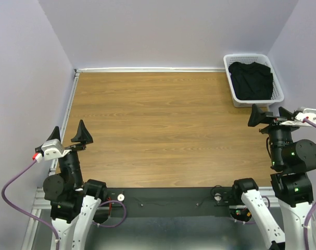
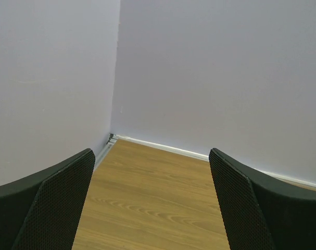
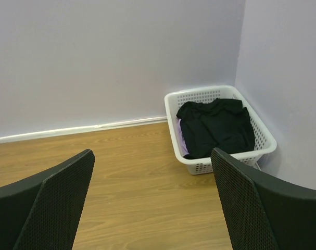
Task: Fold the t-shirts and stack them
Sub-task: Grab the tshirt from the pile, then move the tshirt to the center of the board, then flatten the tshirt out
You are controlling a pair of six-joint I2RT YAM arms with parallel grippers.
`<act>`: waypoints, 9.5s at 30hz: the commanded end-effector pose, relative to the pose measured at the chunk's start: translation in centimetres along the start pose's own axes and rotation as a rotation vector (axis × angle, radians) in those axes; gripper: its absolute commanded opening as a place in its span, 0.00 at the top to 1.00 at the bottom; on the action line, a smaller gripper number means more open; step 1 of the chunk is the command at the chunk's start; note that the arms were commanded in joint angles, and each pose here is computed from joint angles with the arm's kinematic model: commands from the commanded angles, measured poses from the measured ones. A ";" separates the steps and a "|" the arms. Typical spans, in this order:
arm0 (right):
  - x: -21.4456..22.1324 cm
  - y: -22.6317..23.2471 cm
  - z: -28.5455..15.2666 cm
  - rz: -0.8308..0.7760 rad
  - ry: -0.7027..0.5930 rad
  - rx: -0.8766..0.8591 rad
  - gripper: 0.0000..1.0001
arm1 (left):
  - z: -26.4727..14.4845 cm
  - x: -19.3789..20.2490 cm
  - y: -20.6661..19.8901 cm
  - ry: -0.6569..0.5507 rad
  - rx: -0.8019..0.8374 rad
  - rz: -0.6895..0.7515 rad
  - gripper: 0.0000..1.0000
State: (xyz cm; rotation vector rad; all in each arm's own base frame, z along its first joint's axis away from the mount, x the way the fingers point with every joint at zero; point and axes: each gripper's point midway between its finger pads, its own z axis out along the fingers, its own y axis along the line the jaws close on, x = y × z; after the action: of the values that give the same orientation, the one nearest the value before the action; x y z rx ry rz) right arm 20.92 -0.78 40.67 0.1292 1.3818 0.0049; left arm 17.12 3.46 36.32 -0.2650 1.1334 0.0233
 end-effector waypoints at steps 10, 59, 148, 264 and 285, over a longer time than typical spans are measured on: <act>4.8 2.4 4.8 0.026 0.171 -0.052 0.00 | 0.9 1.4 -0.4 0.026 -0.008 -0.028 0.01; 30.8 -13.9 32.3 -0.031 0.699 0.442 0.99 | 1.7 3.8 -2.9 0.055 0.100 -0.030 0.01; 30.8 14.9 1.0 0.015 0.884 -0.304 0.23 | -10.6 36.0 -21.2 1.477 0.575 0.560 0.26; 31.6 10.0 24.6 -0.304 0.885 0.000 0.48 | 27.5 25.5 -10.7 0.877 -0.030 -0.041 0.35; 30.9 12.0 14.5 -0.028 0.949 -0.189 0.23 | 10.4 34.8 2.5 1.157 -0.314 -0.027 0.33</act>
State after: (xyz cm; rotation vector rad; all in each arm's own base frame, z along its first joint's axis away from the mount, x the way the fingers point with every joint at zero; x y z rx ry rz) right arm 42.38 11.26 13.84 -0.0697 2.3392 0.1075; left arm 40.96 4.31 10.97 -0.6520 2.2111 0.0040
